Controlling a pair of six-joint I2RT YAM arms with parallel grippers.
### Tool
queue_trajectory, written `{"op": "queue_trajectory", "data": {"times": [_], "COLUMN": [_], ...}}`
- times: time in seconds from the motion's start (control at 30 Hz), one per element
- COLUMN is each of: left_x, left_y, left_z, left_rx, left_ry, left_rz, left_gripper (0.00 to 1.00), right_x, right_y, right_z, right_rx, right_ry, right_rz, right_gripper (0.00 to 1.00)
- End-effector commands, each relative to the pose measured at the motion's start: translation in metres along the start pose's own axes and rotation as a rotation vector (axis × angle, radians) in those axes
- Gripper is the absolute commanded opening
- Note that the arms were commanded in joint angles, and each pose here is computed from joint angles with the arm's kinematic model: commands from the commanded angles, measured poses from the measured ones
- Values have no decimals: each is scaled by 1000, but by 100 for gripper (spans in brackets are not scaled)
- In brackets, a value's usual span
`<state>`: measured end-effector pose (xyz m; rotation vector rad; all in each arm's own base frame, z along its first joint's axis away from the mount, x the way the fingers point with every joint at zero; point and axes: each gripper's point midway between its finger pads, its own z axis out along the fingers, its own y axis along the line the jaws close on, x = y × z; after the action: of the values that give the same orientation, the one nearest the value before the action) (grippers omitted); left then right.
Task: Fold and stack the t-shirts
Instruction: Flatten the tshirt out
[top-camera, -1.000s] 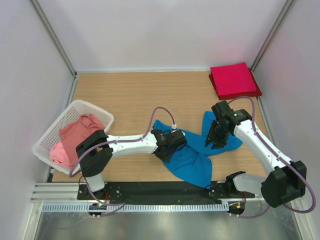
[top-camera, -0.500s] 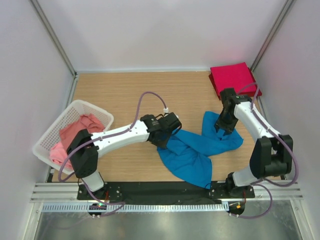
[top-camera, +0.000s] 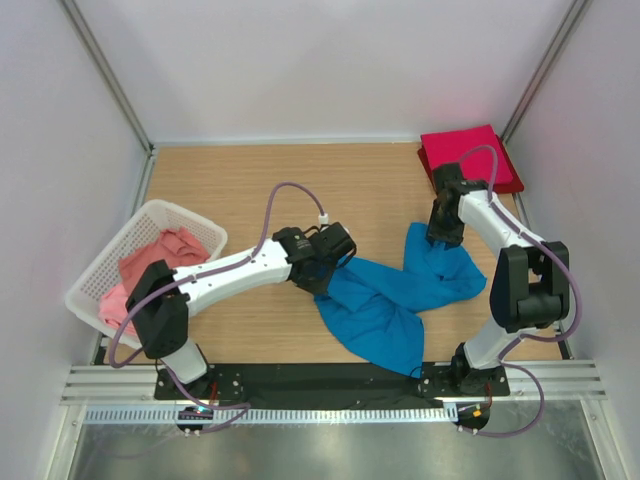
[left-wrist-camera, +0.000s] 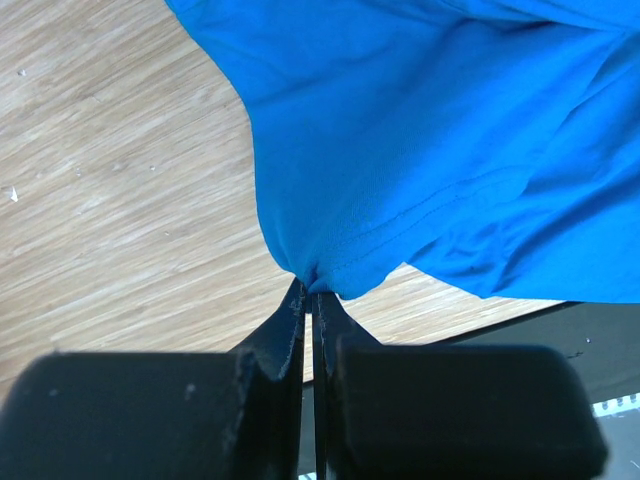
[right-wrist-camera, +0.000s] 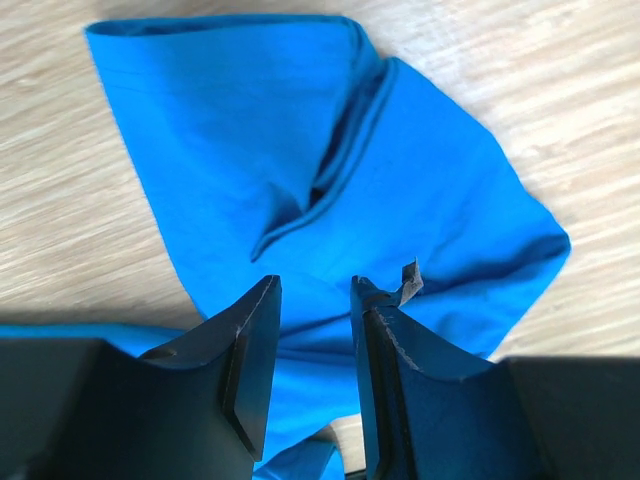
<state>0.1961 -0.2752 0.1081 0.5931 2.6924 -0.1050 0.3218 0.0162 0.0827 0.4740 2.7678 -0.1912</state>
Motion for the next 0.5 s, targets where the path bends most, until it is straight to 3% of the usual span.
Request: {"op": "queue_trajectory", "data": {"times": [0.0,0.47], "left_x": [-3,-3], "left_y": [1,6], "left_z": [-8,-3], "left_rx": [16,23], "left_ry": [-26,-10], "left_rz": [-27,-35], "left_gripper": [0,0], "right_x": [-11,25], "right_y": [15,13], "right_z": [-8,16], "right_rx": [-71,92], "right_ry": [-67,-18], "right_rz": [-56,-217], "right_gripper": [42,40]}}
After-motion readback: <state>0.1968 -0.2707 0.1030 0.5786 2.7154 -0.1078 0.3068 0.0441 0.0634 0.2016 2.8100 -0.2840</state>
